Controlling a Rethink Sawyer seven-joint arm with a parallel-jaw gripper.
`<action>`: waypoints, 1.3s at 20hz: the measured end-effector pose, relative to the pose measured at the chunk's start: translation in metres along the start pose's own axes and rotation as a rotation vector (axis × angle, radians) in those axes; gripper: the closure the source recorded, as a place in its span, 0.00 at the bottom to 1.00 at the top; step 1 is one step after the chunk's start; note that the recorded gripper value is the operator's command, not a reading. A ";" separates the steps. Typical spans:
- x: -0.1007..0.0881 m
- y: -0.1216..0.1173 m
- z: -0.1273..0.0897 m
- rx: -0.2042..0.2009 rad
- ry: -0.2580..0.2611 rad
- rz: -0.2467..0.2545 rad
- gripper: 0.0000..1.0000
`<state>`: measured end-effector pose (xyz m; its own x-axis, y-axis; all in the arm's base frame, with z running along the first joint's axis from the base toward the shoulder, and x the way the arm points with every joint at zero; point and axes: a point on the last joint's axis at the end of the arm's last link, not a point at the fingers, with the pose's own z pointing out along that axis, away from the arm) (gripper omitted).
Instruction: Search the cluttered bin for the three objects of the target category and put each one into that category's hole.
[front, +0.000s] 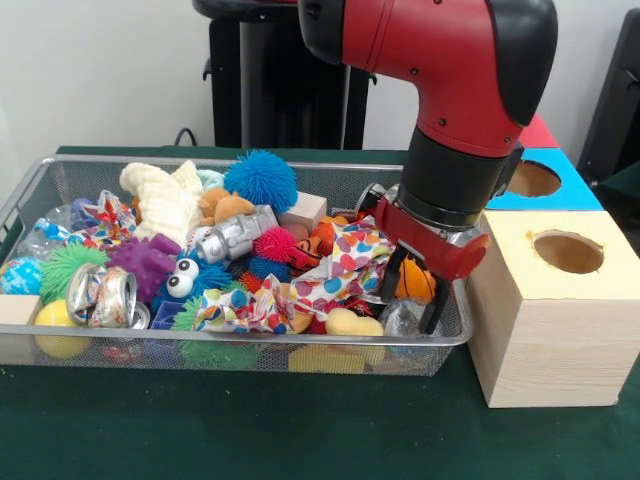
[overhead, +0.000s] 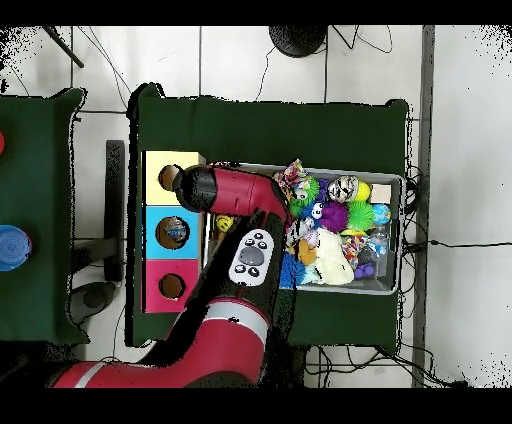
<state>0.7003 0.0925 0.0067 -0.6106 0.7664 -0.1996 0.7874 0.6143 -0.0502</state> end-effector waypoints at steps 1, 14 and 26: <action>-0.002 -0.004 -0.004 0.006 0.003 0.000 0.00; -0.017 -0.029 0.000 0.031 0.027 0.027 0.00; 0.010 -0.037 0.021 0.019 0.099 0.045 0.00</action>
<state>0.6668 0.0728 -0.0140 -0.5792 0.8085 -0.1040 0.8151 0.5760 -0.0617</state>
